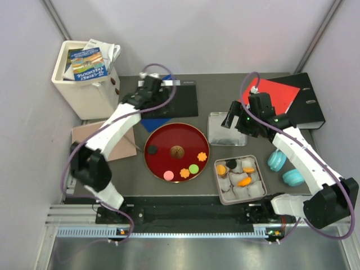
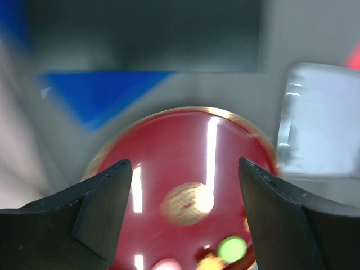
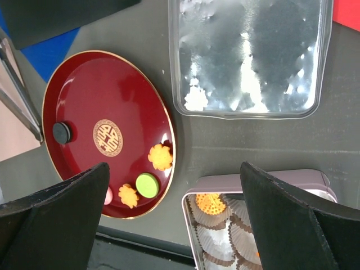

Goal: Pack the cookies

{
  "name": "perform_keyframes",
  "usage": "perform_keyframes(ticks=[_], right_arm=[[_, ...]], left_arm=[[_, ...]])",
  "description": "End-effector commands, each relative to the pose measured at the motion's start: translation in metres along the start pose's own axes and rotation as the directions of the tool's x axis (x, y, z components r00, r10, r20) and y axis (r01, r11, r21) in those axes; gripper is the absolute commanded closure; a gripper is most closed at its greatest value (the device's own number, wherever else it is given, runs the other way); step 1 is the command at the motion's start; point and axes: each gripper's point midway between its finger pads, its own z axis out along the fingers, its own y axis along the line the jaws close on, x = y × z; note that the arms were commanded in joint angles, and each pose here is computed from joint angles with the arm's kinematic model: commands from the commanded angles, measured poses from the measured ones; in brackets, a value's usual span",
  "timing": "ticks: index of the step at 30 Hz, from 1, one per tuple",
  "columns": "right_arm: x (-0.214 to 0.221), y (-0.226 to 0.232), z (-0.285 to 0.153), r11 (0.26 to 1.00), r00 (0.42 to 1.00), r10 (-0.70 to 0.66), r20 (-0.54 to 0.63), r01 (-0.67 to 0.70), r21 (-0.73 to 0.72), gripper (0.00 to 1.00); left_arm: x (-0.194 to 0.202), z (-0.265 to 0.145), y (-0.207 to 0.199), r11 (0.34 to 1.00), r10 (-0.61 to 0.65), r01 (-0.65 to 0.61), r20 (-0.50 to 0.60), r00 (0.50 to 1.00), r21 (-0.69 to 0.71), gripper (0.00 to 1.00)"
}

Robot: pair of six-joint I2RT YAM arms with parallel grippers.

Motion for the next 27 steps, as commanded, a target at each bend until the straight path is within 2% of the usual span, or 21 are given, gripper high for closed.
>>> perform_keyframes(ticks=[1, 5, 8, 14, 23, 27], right_arm=[[-0.014, 0.009, -0.005, 1.000, 0.999, -0.023, 0.030, 0.023, -0.005, 0.01], [-0.012, 0.009, -0.005, 1.000, 0.999, -0.021, 0.028, 0.021, -0.006, 0.01], [-0.006, 0.002, -0.001, 1.000, 1.000, -0.018, 0.020, 0.018, 0.013, 0.01], [-0.002, -0.003, -0.001, 0.999, 1.000, -0.021, 0.012, 0.020, 0.026, 0.01], [0.003, -0.013, 0.002, 0.998, 1.000, -0.020, 0.009, 0.019, 0.065, 0.01], [0.008, -0.019, 0.004, 0.996, 1.000, -0.021, -0.002, 0.021, 0.083, 0.01]], left_arm=[[0.013, 0.050, -0.104, 0.970, 0.152, -0.148, -0.007, 0.988, 0.195, 0.20], [0.029, 0.091, -0.155, 0.945, 0.201, -0.189, -0.018, 0.979, 0.267, 0.21], [0.029, 0.110, -0.172, 0.931, 0.179, -0.173, 0.012, 0.984, 0.322, 0.20], [0.047, 0.144, -0.200, 0.903, 0.177, -0.152, -0.027, 0.984, 0.401, 0.23], [0.078, 0.171, -0.212, 0.872, 0.203, -0.143, -0.080, 0.976, 0.468, 0.31], [0.094, 0.178, -0.209, 0.876, 0.267, -0.205, -0.085, 0.960, 0.436, 0.35]])
